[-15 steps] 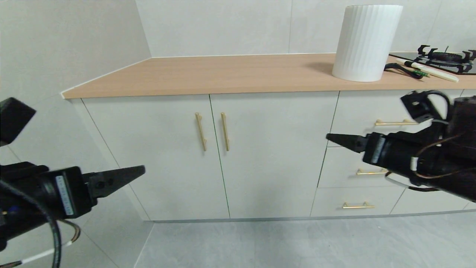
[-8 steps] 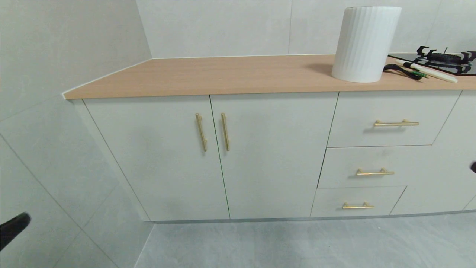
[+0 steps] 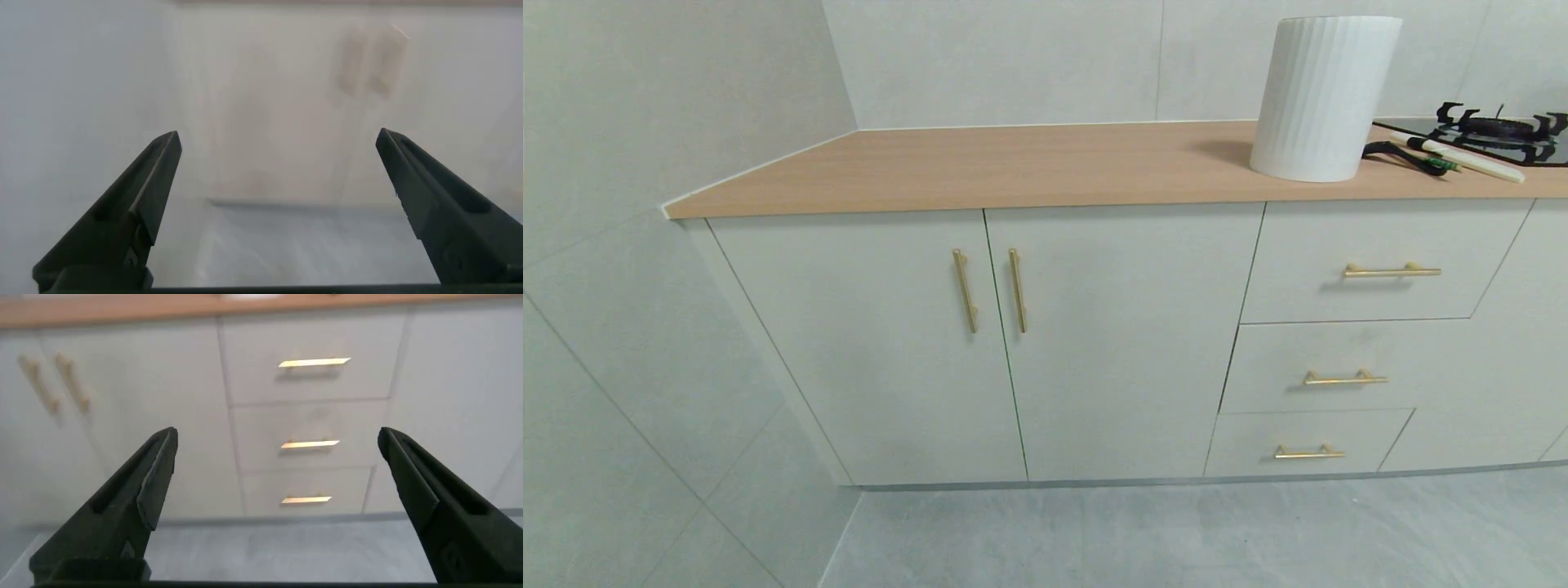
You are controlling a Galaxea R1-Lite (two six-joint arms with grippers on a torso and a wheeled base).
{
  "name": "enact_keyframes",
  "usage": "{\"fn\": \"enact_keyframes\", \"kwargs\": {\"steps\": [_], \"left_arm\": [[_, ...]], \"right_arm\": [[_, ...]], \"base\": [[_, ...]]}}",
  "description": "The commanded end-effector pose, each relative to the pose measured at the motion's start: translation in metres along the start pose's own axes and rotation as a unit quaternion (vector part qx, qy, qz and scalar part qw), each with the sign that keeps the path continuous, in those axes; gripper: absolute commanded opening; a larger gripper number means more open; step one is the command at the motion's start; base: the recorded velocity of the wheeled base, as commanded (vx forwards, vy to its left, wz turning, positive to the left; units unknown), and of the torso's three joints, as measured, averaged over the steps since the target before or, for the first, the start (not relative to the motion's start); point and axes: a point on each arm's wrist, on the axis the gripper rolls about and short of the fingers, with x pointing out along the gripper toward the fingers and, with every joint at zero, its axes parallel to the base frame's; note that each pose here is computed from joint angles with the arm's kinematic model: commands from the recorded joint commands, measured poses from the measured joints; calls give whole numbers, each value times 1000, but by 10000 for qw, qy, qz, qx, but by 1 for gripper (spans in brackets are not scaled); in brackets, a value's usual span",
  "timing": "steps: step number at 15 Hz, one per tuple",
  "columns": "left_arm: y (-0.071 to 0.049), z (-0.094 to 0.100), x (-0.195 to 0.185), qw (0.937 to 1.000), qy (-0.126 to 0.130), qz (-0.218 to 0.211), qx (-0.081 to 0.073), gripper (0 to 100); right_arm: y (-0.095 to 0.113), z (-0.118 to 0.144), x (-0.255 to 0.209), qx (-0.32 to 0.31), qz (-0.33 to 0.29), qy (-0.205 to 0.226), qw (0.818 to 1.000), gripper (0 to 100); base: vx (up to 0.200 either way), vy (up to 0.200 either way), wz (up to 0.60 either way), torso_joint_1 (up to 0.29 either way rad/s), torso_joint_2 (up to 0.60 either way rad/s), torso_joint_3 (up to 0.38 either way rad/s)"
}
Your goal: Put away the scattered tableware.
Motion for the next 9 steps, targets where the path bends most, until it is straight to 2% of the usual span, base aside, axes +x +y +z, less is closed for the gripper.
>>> {"fn": "enact_keyframes", "kwargs": {"steps": [1, 2, 3, 4, 5, 6, 7, 8, 9], "left_arm": [[-1, -1, -9, 9994, -191, 280, -31, 100], [-3, -2, -10, 9990, -188, 394, -15, 100], [-10, -10, -15, 9974, -214, 676, 147, 100], [-13, -23, -17, 9971, -201, 647, 339, 100], [-13, -32, -16, 9973, -138, 578, 431, 100], [-14, -56, -3, 9968, 289, 521, 536, 100], [-16, -75, 8, 9960, 503, 518, 522, 100], [-17, -87, 17, 9966, 441, 513, 478, 100], [-18, -98, 25, 9977, 232, 455, 455, 100]], "right_arm": [[4, -10, -13, -56, -346, -245, 9991, 100], [5, -15, -14, -132, -438, -261, 9986, 100], [4, -26, -13, -127, -523, -186, 9984, 100], [4, -37, -8, -138, -542, -18, 9984, 100], [4, -45, -5, -147, -537, 104, 9984, 100], [3, -69, 6, -202, -542, 419, 9974, 100], [3, -86, 14, -228, -518, 467, 9973, 100], [3, -100, 20, -343, -513, 389, 9973, 100], [2, -111, 25, -494, -485, 282, 9972, 100]], "base": [[0, 0, 0, 0, 0, 0], [0, 0, 0, 0, 0, 0], [0, 0, 0, 0, 0, 0], [0, 0, 0, 0, 0, 0], [0, 0, 0, 0, 0, 0], [0, 0, 0, 0, 0, 0], [0, 0, 0, 0, 0, 0], [0, 0, 0, 0, 0, 0], [0, 0, 0, 0, 0, 0]]}}
